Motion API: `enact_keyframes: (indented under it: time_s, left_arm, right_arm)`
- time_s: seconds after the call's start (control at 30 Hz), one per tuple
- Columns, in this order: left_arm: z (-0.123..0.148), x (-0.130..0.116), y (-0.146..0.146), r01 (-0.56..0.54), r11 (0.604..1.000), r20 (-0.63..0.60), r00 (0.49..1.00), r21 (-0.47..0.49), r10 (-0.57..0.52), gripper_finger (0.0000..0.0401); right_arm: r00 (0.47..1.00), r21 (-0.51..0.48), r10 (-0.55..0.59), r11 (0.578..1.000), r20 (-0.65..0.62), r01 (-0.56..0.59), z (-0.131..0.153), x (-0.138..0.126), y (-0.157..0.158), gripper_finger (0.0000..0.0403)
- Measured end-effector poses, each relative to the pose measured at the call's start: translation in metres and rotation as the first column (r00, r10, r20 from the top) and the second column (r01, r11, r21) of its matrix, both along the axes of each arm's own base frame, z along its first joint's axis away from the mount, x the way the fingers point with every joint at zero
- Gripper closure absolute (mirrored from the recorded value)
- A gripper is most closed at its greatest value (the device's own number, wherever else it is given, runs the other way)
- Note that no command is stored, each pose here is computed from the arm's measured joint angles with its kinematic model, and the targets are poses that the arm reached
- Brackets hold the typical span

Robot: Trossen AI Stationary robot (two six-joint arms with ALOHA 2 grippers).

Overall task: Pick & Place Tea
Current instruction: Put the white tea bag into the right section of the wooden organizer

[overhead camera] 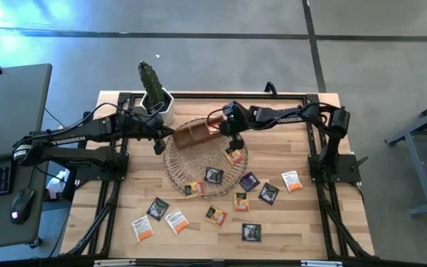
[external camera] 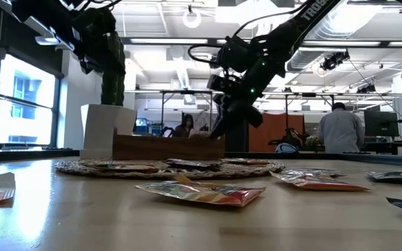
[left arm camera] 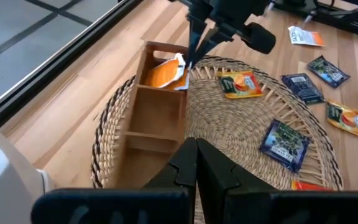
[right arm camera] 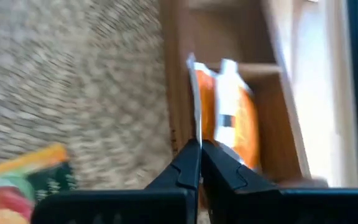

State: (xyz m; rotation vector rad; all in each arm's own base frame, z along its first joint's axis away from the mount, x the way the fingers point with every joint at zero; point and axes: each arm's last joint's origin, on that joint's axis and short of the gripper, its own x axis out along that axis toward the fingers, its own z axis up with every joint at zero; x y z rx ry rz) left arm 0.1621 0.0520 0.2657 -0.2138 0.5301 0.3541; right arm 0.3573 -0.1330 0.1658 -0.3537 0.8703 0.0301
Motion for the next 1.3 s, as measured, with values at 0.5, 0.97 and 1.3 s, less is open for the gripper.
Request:
enact_keyframes:
  time_s: [0.5,0.97,1.3]
  left_arm:
    - [0.000,0.000,0.000,-0.001,1.000,-0.004,1.000,-0.002,0.001,0.0401]
    - [0.000,0.000,0.000,0.000,1.000,-0.005,1.000,-0.001,0.000,0.0401]
    - [0.000,0.000,0.000,0.000,1.000,-0.006,1.000,-0.001,0.000,0.0401]
  right_arm:
    - [0.994,-0.070,-0.108,0.992,0.014,0.109,0.051,0.020,-0.010,0.0400]
    - [0.978,0.244,-0.204,0.951,0.038,0.189,0.052,-0.004,-0.056,0.0401]
    - [0.984,0.239,-0.172,0.958,0.043,0.157,0.053,0.006,-0.040,0.0402]
